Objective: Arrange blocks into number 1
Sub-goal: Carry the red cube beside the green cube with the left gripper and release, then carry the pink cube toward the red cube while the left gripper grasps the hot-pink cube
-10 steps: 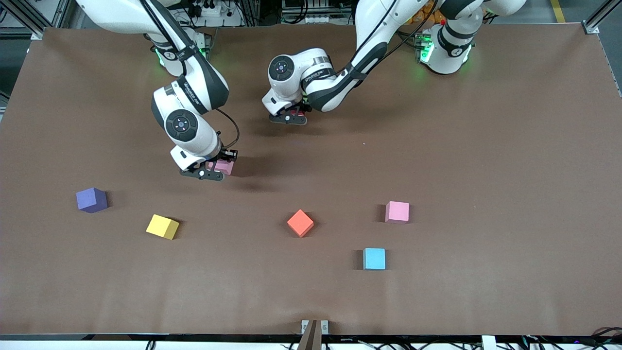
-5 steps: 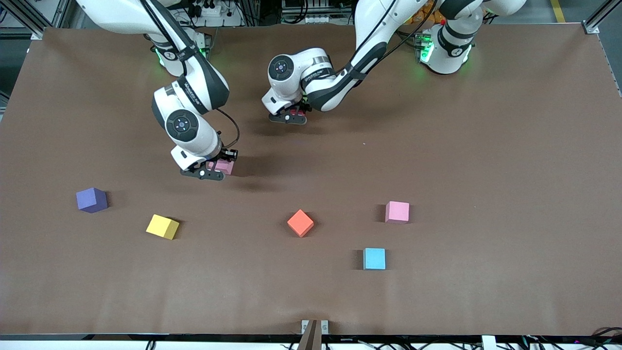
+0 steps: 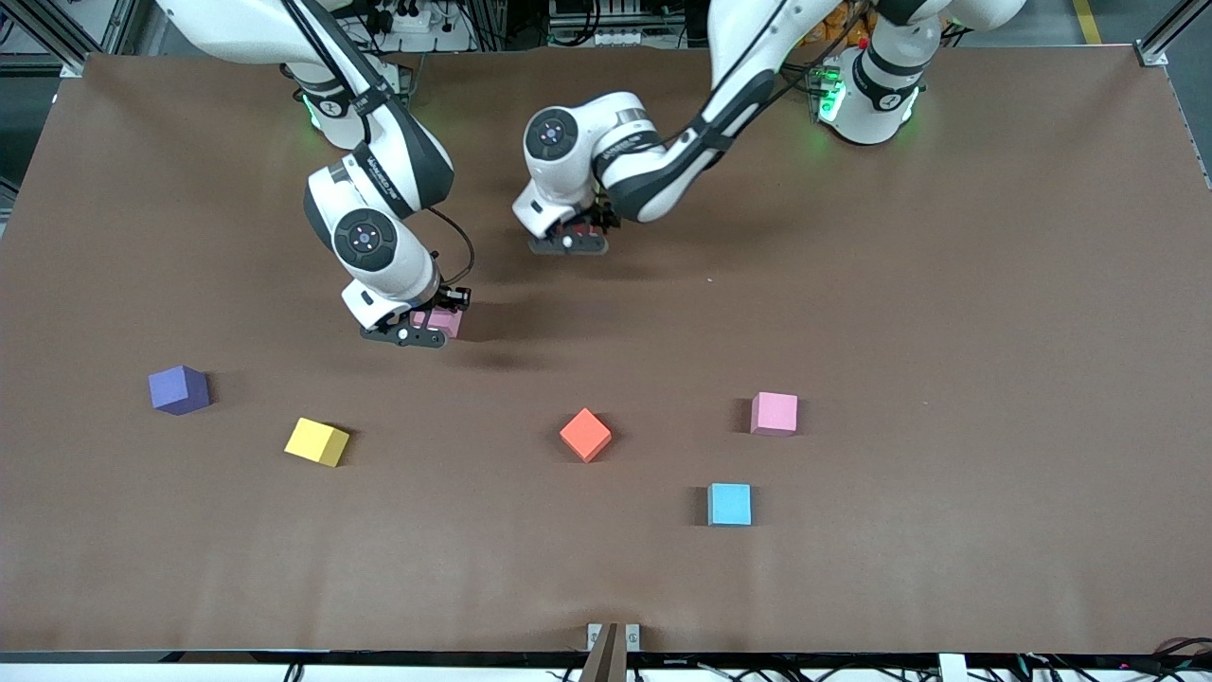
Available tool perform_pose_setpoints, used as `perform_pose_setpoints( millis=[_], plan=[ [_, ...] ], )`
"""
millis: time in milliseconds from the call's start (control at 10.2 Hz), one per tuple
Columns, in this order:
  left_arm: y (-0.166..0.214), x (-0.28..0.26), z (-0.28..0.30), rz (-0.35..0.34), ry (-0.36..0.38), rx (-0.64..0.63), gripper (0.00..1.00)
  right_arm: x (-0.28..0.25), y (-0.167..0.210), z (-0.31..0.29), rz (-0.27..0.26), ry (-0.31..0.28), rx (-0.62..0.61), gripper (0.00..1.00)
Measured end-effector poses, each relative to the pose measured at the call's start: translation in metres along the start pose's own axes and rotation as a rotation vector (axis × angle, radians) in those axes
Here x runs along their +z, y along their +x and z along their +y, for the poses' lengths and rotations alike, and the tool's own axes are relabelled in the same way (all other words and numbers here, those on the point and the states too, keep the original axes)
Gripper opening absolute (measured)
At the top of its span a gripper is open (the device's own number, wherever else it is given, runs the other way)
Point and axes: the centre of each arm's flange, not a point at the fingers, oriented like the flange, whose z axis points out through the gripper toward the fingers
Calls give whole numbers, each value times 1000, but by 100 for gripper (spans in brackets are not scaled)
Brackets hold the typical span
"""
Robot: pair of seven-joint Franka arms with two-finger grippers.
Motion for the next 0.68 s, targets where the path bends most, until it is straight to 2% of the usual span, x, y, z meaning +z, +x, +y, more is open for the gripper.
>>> perform_pose_setpoints(
  millis=[195,391,488,684],
  plan=[
    [94,-35,-71,79,5,-103,100,-1,-10,-19,7,-3,-53,53],
    [173,-50,-149,108,4,-115,100,-6,-31,-56,13,16,-87,53],
    [203,-57,-185,113,-1,-97,100,-9,-45,-79,12,30,-84,53],
    [235,-57,-231,109,-2,-42,100,-5,-78,-128,17,35,-40,53]
  ],
)
